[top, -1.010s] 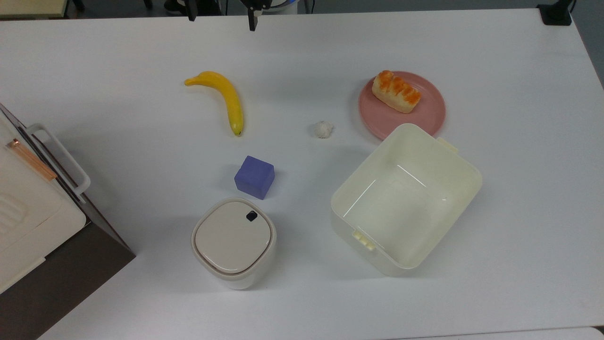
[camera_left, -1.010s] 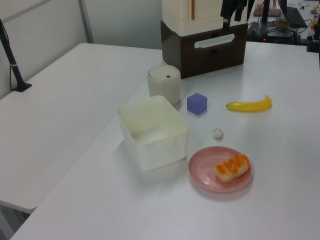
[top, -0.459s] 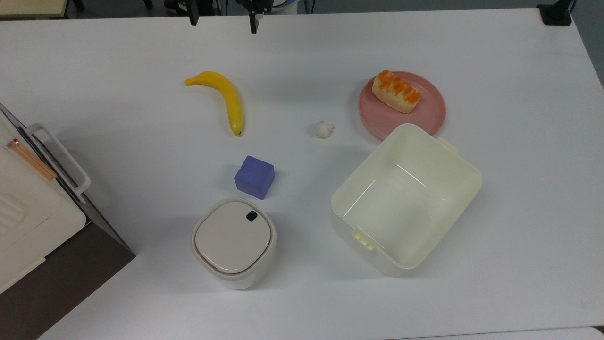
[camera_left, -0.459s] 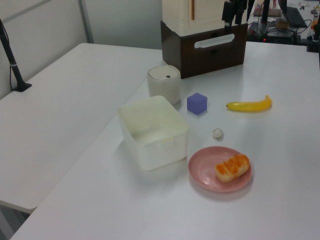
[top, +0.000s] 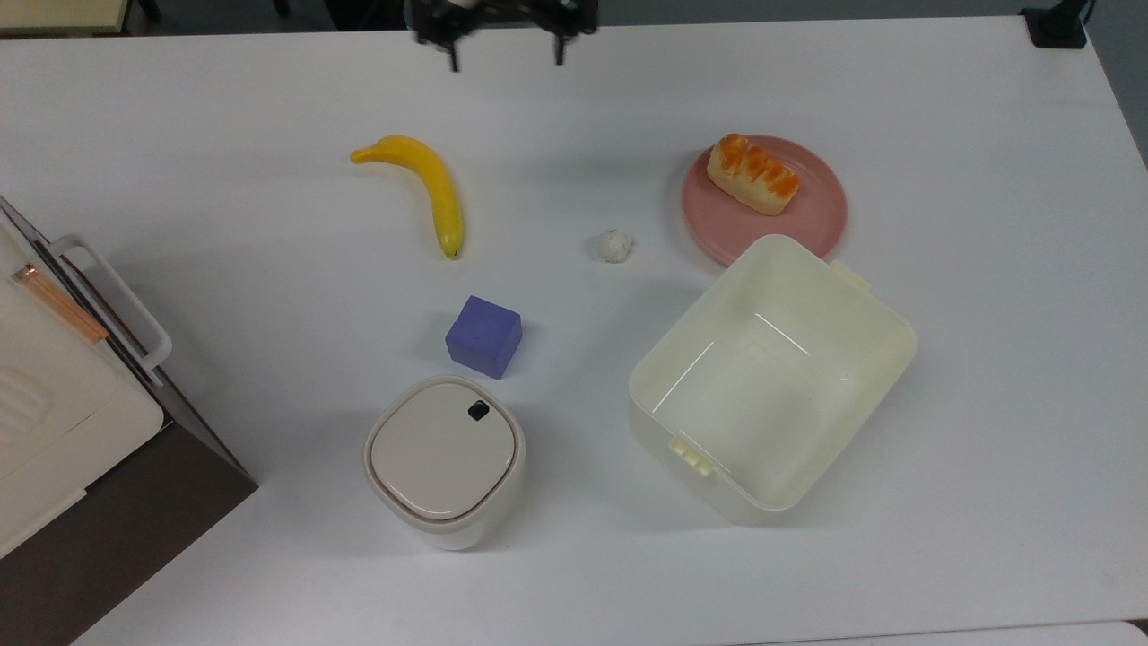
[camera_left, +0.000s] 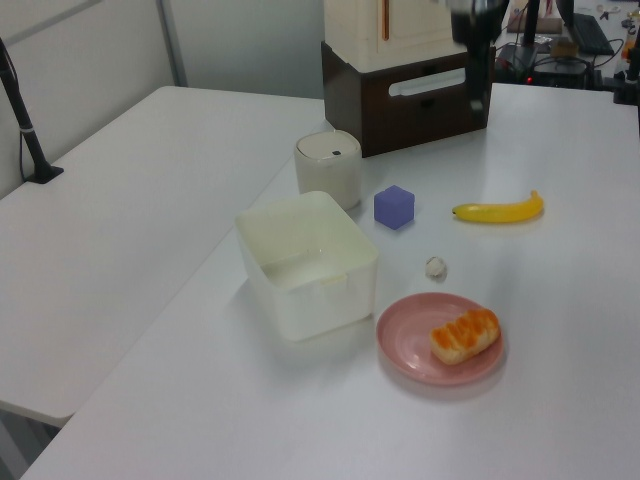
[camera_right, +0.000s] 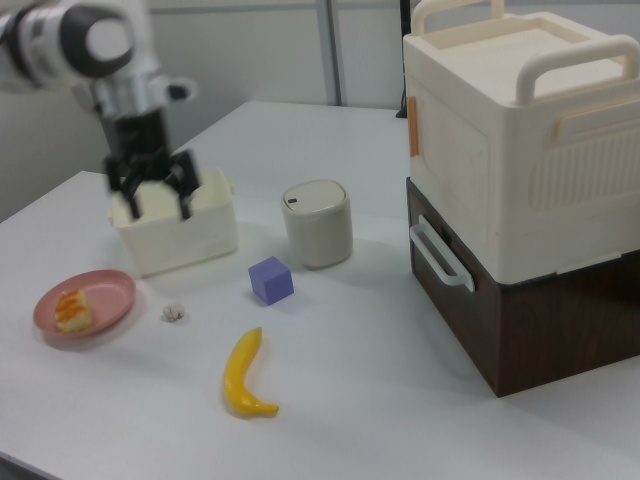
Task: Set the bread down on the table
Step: 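Move the open gripper over the bread roll on the pink plate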
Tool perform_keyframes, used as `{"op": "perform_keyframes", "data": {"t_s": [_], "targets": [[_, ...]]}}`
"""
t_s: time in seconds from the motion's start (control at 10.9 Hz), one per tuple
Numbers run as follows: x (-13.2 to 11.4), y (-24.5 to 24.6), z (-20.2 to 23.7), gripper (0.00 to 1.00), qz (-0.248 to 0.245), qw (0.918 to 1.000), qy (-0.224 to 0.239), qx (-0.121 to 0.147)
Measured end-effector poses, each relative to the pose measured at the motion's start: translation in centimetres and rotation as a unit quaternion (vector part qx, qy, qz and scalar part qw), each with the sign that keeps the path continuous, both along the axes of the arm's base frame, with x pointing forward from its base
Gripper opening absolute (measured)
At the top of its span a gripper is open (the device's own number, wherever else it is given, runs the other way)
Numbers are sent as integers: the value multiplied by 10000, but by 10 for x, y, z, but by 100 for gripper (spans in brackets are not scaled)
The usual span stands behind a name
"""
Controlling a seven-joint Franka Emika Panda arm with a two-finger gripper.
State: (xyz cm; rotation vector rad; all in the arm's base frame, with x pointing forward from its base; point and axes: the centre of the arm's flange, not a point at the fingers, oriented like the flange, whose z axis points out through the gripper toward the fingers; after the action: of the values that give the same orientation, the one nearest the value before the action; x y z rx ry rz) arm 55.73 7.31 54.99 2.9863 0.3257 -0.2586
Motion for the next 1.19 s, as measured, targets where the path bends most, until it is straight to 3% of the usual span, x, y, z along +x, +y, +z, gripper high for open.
{"op": "perform_keyframes", "data": {"t_s": [0.09, 0.18, 0.28, 0.37, 0.55, 0.73, 0.92, 1.19], "targets": [[-18, 52, -40, 100, 685, 9957, 349, -517], [-40, 96, -73, 100, 1192, 9872, 605, -867], [-60, 126, -92, 100, 1361, 9823, 699, -1083], [-70, 146, -101, 100, 1285, 9832, 580, -1161], [-70, 174, -119, 100, 716, 9924, -248, -973], [-75, 201, -152, 100, 142, 9889, -1160, -916], [-86, 226, -181, 100, 200, 9867, -1392, -813], [-113, 266, -190, 100, 588, 9868, -1354, -672]]}}
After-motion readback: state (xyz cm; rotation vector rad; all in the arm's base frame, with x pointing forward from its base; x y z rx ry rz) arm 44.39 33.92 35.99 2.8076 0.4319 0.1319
